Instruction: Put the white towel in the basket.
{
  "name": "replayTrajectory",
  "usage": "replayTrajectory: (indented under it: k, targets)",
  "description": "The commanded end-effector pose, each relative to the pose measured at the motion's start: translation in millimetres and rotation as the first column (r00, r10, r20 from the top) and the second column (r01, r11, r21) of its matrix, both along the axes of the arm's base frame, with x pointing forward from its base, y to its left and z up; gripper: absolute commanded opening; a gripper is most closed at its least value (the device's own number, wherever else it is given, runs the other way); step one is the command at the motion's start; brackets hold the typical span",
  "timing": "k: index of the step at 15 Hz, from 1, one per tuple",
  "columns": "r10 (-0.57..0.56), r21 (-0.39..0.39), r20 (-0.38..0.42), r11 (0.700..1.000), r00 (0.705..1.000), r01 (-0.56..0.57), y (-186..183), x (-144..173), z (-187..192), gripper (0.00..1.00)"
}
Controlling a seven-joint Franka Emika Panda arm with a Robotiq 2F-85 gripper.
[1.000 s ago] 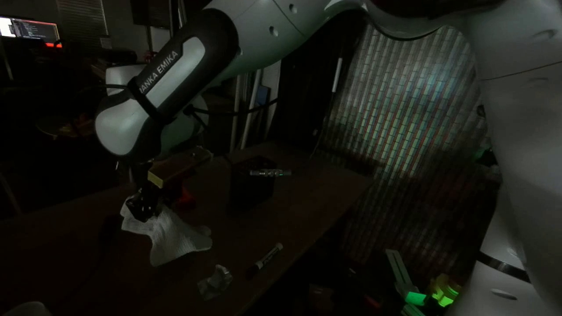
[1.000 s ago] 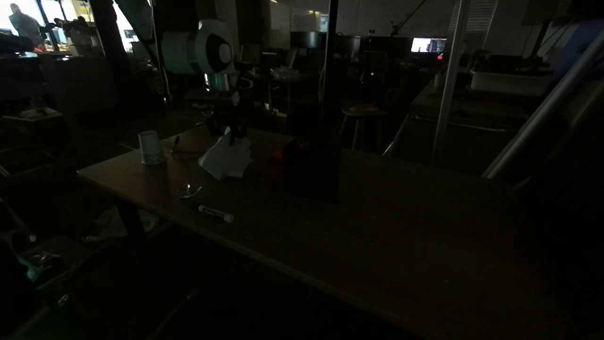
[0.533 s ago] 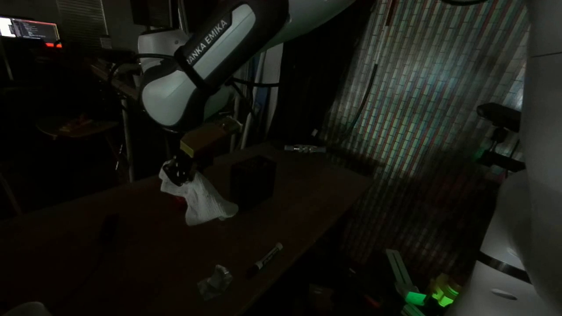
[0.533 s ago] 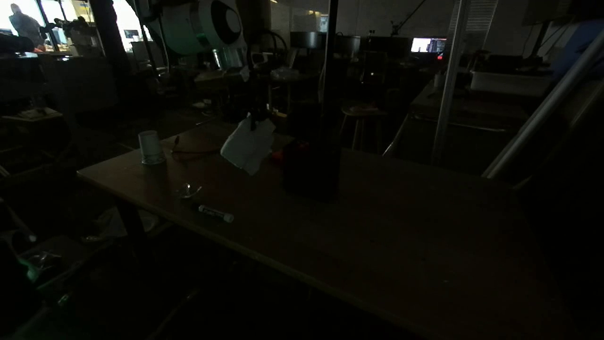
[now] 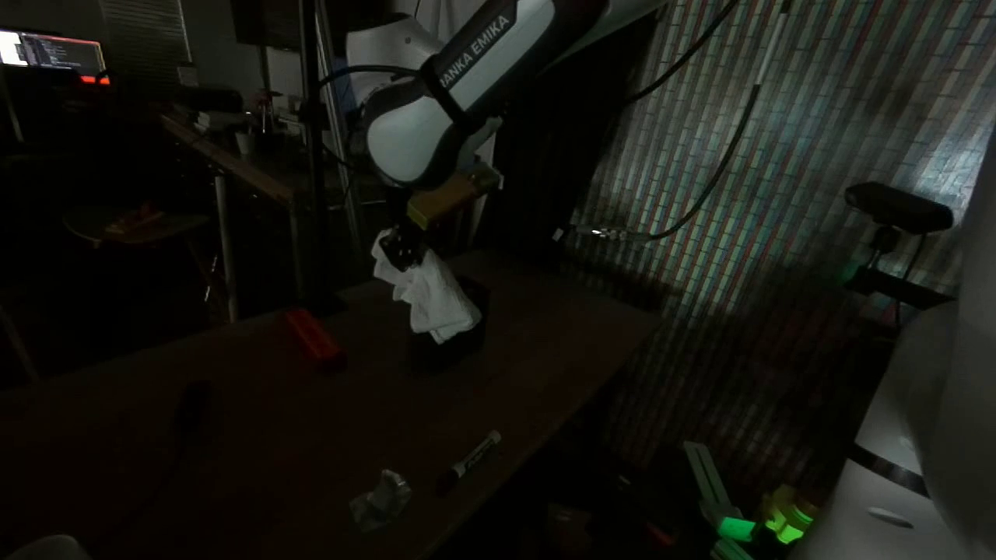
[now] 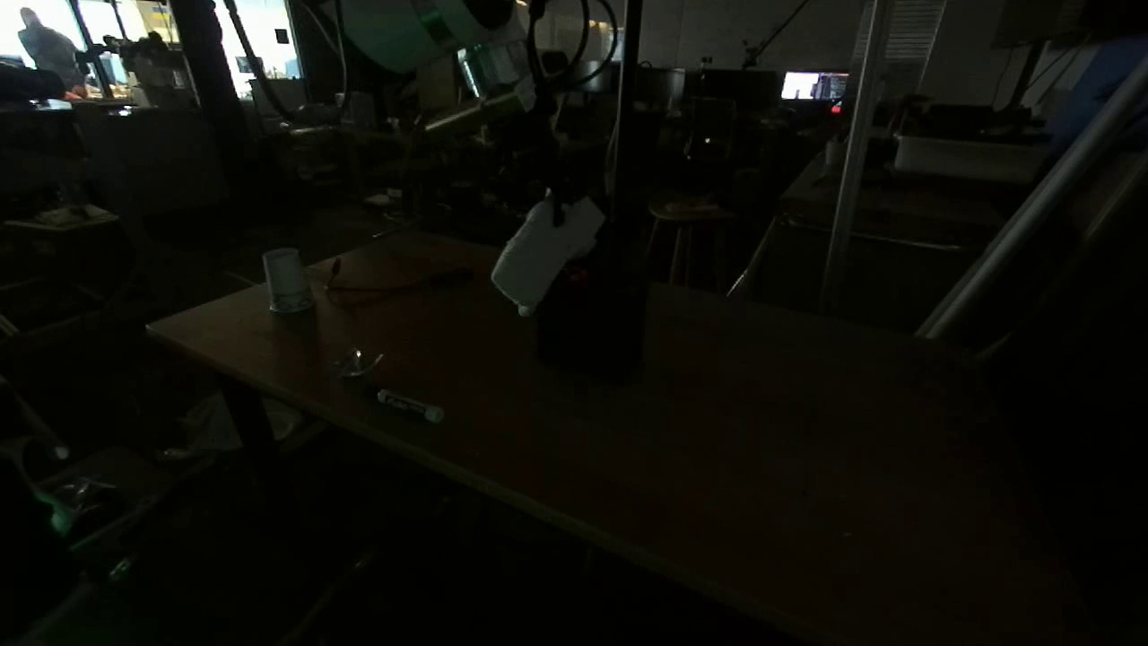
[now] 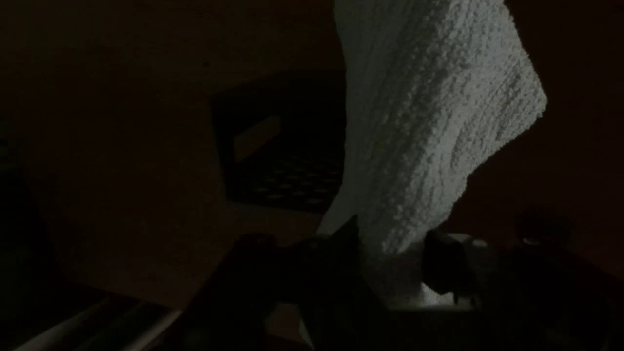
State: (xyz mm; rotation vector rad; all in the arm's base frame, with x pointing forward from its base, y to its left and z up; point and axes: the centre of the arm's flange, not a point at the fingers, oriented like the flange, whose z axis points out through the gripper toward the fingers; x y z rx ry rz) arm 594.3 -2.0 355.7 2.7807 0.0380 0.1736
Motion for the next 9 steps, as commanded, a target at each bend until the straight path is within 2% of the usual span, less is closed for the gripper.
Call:
replayTrajectory:
  k: [1, 5, 9]
  targets:
    - [-0.061, -0.037, 0.073, 0.997, 0.995, 0.064, -44.7, -10.3, 11.7, 0.04]
    - [-0.035, -0.058, 0.091, 0.997, 0.995, 0.04, -63.8, -1.8, -8.2, 0.04]
    - [-0.013, -0.02, 0.067, 1.0, 0.998, 0.015, -60.0, 10.4, -42.6, 0.04]
